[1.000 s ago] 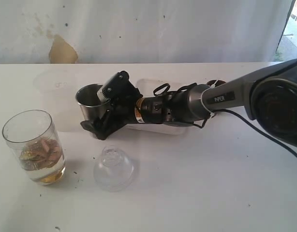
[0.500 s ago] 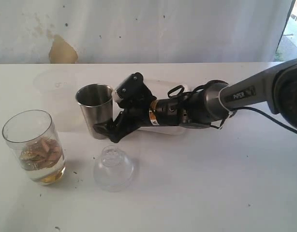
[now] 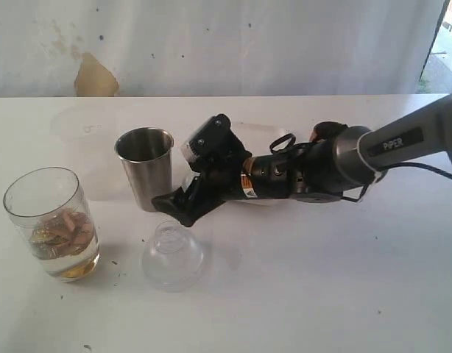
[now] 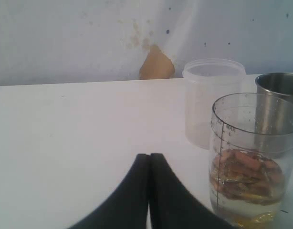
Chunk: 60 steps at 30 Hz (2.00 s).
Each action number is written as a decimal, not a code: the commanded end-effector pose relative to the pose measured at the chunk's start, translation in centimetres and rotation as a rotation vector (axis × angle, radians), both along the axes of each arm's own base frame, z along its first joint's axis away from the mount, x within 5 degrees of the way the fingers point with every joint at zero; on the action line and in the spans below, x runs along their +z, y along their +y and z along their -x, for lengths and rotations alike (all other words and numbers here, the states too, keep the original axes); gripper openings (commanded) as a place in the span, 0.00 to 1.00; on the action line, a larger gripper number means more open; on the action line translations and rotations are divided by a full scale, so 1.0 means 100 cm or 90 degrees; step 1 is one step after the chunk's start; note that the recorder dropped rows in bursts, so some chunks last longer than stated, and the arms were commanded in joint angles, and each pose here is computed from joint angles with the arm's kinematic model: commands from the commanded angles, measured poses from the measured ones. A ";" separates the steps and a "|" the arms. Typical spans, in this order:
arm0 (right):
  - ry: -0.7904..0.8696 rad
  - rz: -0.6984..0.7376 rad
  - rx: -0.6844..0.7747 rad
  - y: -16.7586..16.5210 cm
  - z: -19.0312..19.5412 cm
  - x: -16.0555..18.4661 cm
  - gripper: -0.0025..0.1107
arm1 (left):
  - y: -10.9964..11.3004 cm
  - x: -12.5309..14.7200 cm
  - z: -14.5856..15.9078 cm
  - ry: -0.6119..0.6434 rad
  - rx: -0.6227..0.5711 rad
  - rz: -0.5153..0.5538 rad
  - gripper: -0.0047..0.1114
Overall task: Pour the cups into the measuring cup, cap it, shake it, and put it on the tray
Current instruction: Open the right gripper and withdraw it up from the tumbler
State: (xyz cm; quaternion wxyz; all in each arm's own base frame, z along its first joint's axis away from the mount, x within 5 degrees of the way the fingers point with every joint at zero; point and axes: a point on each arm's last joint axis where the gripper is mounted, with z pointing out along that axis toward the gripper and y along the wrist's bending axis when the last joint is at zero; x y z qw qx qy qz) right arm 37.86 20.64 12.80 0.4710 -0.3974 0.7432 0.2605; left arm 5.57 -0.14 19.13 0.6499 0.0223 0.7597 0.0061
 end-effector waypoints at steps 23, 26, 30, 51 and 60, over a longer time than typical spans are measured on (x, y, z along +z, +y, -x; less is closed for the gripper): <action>0.178 -0.052 0.090 -0.016 0.074 0.122 0.84 | 0.000 0.001 0.000 -0.006 0.000 0.005 0.04; 0.181 -0.047 0.050 -0.015 0.071 0.120 0.73 | 0.000 0.001 0.000 -0.006 0.000 0.005 0.04; 0.183 -0.045 0.004 -0.010 0.071 0.121 0.43 | 0.000 0.001 0.000 -0.006 0.000 0.005 0.04; -0.083 0.119 -0.284 -0.009 0.060 0.135 0.02 | 0.000 0.001 0.000 -0.006 0.000 0.005 0.04; -0.071 0.427 -0.598 -0.061 0.058 0.151 0.02 | 0.000 0.001 0.000 -0.006 0.000 0.005 0.04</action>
